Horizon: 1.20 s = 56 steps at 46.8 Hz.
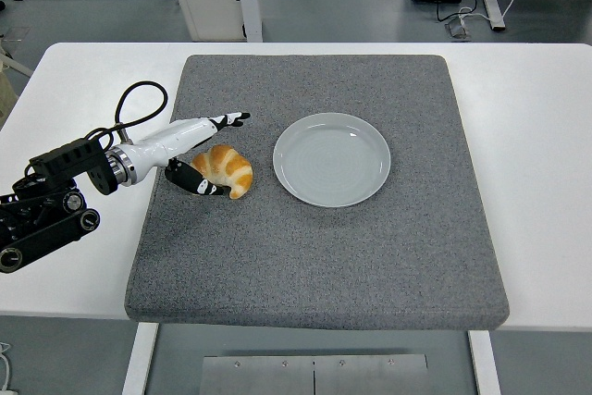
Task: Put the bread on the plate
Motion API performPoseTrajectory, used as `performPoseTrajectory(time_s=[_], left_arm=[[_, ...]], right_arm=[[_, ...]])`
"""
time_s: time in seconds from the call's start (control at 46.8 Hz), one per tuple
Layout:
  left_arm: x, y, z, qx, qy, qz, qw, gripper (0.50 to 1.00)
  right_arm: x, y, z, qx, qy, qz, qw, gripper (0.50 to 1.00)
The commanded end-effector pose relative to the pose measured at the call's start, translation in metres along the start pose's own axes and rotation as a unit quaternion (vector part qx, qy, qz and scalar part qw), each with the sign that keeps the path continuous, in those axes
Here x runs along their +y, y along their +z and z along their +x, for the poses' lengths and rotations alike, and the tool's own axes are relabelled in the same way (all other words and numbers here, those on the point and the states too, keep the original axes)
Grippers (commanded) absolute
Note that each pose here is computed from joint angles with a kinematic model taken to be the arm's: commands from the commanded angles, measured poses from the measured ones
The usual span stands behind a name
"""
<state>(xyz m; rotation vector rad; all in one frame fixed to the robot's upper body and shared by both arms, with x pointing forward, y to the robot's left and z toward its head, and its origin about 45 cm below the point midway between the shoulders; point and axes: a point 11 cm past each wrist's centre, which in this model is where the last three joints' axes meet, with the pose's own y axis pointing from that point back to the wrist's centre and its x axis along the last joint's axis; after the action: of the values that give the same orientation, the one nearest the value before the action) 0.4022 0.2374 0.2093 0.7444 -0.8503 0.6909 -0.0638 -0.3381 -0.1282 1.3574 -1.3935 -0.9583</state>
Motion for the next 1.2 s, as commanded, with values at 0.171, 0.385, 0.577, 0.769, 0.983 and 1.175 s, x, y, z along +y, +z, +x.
performPoseTrajectory(time_s=[0.171,0.385,0.577,0.769,0.983,1.175], left_arm=[[-0.001,-0.01,-0.014,-0.009,0.002,0.015,1.0,0.96],[-0.002,-0.01,-0.013,-0.013,0.009,0.015,1.0,0.623],[-0.003,-0.007,-0.004,-0.016,0.017,0.006,1.0,0.5],[-0.001,0.004,0.021,-0.028,0.037,-0.044,0.998,0.5],[-0.001,0.011,0.068,-0.055,0.072,-0.047,0.995,0.5],[0.0,0.019,0.107,-0.056,0.099,-0.049,0.992,0.5]], right_arm=[[0.0,0.0,0.0,0.0,0.0,0.0,1.0,1.0],[0.0,0.0,0.0,0.0,0.0,0.0,1.0,1.0],[0.0,0.0,0.0,0.0,0.0,0.0,1.0,1.0],[0.0,0.0,0.0,0.0,0.0,0.0,1.0,1.0],[0.0,0.0,0.0,0.0,0.0,0.0,1.0,1.0],[0.0,0.0,0.0,0.0,0.0,0.0,1.0,1.0]])
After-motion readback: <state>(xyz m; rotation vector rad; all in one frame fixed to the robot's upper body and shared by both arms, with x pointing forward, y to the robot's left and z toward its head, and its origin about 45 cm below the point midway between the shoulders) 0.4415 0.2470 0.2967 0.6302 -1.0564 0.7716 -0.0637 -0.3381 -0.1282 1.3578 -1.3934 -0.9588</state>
